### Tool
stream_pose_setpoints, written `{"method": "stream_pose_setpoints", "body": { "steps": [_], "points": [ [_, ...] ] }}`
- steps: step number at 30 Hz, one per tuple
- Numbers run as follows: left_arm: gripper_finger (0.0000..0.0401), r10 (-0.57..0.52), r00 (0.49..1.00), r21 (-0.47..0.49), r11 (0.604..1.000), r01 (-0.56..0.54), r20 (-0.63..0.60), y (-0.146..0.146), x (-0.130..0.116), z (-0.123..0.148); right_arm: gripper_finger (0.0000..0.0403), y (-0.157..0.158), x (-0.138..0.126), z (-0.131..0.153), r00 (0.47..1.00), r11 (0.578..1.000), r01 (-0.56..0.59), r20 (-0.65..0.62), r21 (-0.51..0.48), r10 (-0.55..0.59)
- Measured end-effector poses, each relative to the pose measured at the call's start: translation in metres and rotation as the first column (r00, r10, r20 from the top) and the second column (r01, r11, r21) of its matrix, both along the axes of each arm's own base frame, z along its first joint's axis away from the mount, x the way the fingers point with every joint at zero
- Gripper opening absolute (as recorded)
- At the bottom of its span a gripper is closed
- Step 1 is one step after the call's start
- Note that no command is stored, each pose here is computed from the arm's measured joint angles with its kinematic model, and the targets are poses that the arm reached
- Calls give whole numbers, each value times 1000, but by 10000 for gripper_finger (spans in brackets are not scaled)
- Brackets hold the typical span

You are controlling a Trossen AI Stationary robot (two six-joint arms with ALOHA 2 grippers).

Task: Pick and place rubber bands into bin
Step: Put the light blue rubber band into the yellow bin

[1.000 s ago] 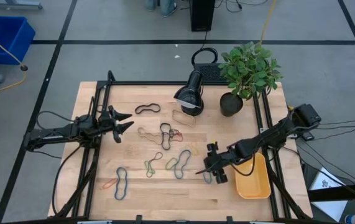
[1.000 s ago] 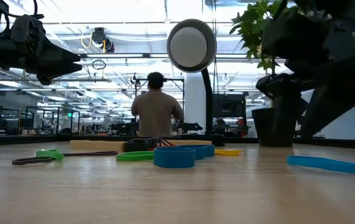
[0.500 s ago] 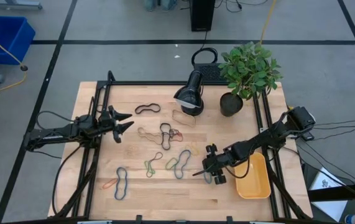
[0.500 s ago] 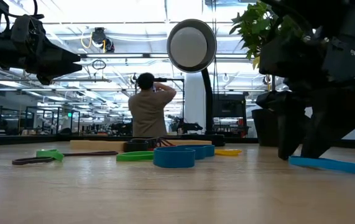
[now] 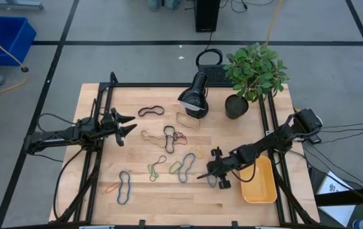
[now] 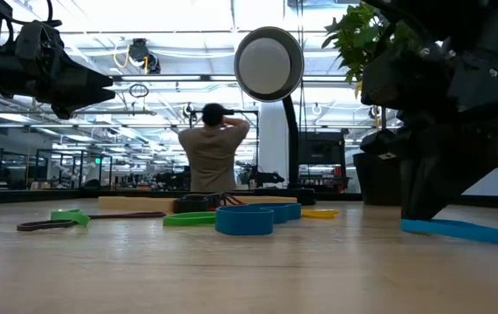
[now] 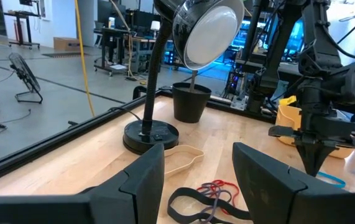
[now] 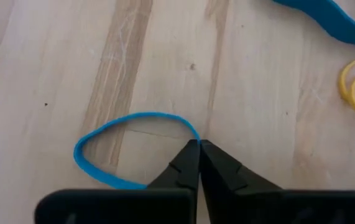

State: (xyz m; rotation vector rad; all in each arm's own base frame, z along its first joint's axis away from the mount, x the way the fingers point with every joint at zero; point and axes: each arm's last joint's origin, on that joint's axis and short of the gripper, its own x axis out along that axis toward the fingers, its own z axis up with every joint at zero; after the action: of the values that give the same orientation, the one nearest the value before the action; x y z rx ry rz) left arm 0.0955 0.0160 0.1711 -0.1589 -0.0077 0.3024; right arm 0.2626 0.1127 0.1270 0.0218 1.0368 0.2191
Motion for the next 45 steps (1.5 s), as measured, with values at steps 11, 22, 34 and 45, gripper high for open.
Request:
{"method": "stream_pose_setpoints", "body": {
  "steps": [11, 22, 34, 45],
  "points": [
    [196, 0, 1000, -5, 1000, 0, 3, 0, 0, 0, 1, -16, -21, 102, 877, 975, 189, 425, 119, -222],
    [196, 0, 1000, -4, 1000, 0, 4, 0, 0, 0, 0, -31, -75, 150, 939, 951, 304, 155, 52, -308],
    [196, 1, 1000, 0, 1000, -1, 1, 0, 0, 0, 0, -1, -117, 142, 755, 855, 516, -447, -48, -480],
    [196, 1, 1000, 1, 1000, -1, 0, 0, 0, 0, 0, 20, -122, 57, 664, 830, 539, -533, -143, -524]
  ]
}}
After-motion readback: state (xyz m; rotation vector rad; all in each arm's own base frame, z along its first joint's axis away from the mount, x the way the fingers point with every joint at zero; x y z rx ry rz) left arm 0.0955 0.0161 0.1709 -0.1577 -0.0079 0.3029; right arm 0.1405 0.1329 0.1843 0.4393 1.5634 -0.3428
